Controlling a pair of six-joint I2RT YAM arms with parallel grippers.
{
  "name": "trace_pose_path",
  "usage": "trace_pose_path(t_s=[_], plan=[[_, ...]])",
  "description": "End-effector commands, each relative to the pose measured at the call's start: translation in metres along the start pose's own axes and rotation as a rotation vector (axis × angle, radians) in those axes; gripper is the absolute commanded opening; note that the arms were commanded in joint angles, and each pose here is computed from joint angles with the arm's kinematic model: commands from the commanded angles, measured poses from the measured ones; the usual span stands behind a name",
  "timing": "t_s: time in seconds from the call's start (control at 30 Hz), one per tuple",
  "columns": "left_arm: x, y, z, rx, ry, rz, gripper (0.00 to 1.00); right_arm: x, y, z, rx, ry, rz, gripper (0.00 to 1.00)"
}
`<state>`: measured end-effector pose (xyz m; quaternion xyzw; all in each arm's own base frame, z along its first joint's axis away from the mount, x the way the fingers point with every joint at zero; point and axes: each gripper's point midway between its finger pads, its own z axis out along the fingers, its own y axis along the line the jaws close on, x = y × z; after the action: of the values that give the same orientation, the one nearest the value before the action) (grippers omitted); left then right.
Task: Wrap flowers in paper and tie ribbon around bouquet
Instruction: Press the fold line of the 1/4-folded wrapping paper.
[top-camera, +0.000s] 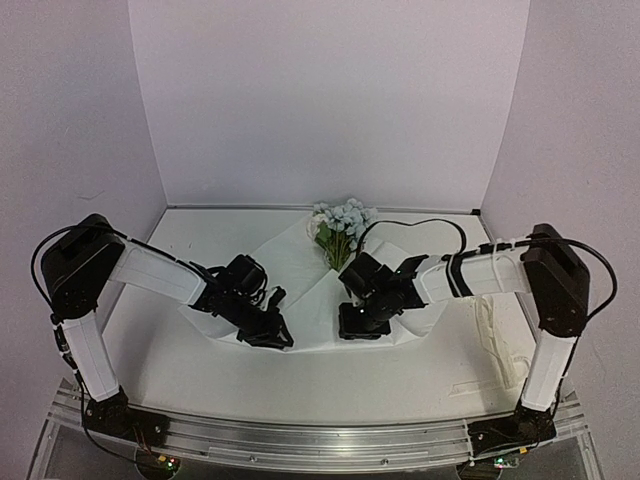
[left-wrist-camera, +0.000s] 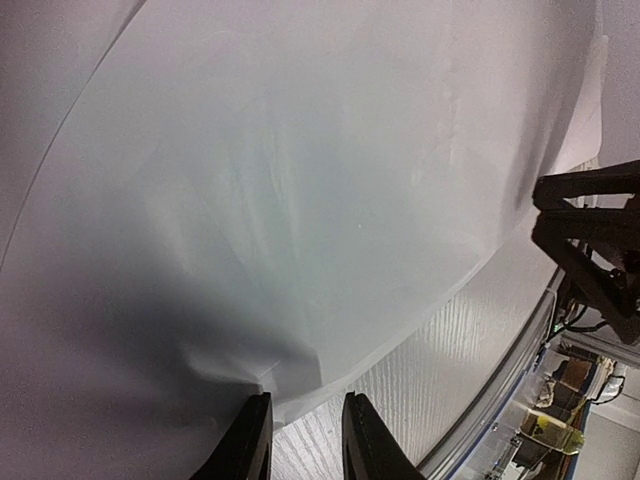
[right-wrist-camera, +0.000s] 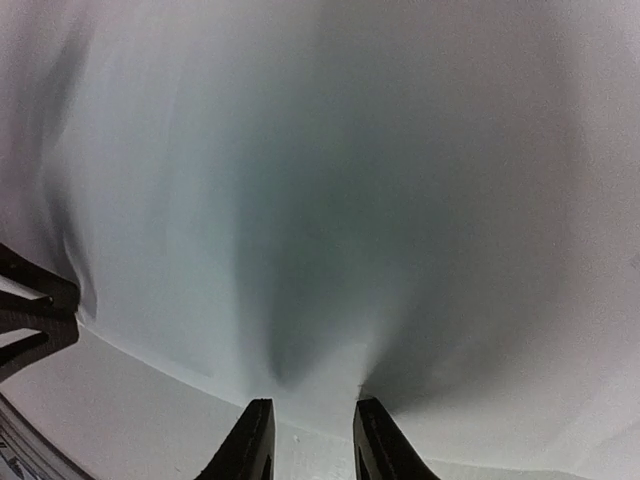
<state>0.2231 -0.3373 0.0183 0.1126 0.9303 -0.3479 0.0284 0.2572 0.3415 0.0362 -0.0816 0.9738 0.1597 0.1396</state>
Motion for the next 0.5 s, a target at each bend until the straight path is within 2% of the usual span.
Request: trace_pose_path(t_s=[0.0,0.13,0.47], plan=[[0.017,0.041,0.002,-0.129,0.045,-0.056,0.26,-0.022,0.044,0.014,-0.140,-0.064,0.061,0.27],[0.017,0.043,0.001,-0.128,0.046,-0.064,0.26,-0.019,0.042,0.027,-0.125,-0.064,0.091,0.22],[0.019,0.057,-0.001,-0.143,0.059,-0.105,0.25,0.019,-0.039,0.015,0.052,-0.115,0.097,0.22]])
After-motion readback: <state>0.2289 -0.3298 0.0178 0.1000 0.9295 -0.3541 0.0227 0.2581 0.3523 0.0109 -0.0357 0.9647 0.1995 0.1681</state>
